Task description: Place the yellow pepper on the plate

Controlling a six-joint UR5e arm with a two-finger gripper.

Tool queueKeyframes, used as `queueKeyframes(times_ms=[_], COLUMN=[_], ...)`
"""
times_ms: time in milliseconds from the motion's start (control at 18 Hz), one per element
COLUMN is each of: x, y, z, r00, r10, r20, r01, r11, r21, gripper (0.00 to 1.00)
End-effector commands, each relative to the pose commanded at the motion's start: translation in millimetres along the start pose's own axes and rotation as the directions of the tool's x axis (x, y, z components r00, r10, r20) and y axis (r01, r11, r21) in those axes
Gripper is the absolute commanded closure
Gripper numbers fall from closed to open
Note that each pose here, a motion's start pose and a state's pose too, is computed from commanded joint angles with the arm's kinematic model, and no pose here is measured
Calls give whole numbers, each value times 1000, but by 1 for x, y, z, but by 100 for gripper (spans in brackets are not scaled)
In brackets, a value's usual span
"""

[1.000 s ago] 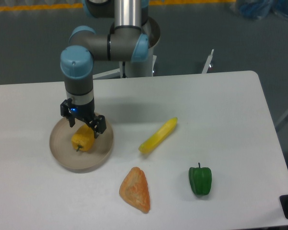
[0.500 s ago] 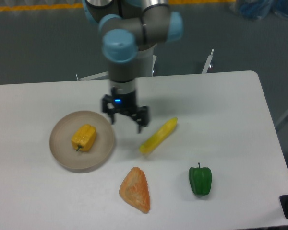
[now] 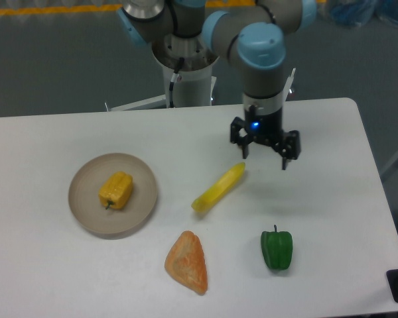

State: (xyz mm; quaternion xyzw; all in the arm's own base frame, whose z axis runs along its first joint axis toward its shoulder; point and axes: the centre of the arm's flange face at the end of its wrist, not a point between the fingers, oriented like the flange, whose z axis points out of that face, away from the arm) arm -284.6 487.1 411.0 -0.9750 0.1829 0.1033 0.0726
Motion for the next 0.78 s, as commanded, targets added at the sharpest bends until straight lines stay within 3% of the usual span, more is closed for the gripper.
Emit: queueKeyframes(times_ms=[778], x=[-15], y=[-13], z=[13], r00=[1000], r10=[12], r20=[9], r01=[-12], r11=[1000], r21=[-1], gripper=[0])
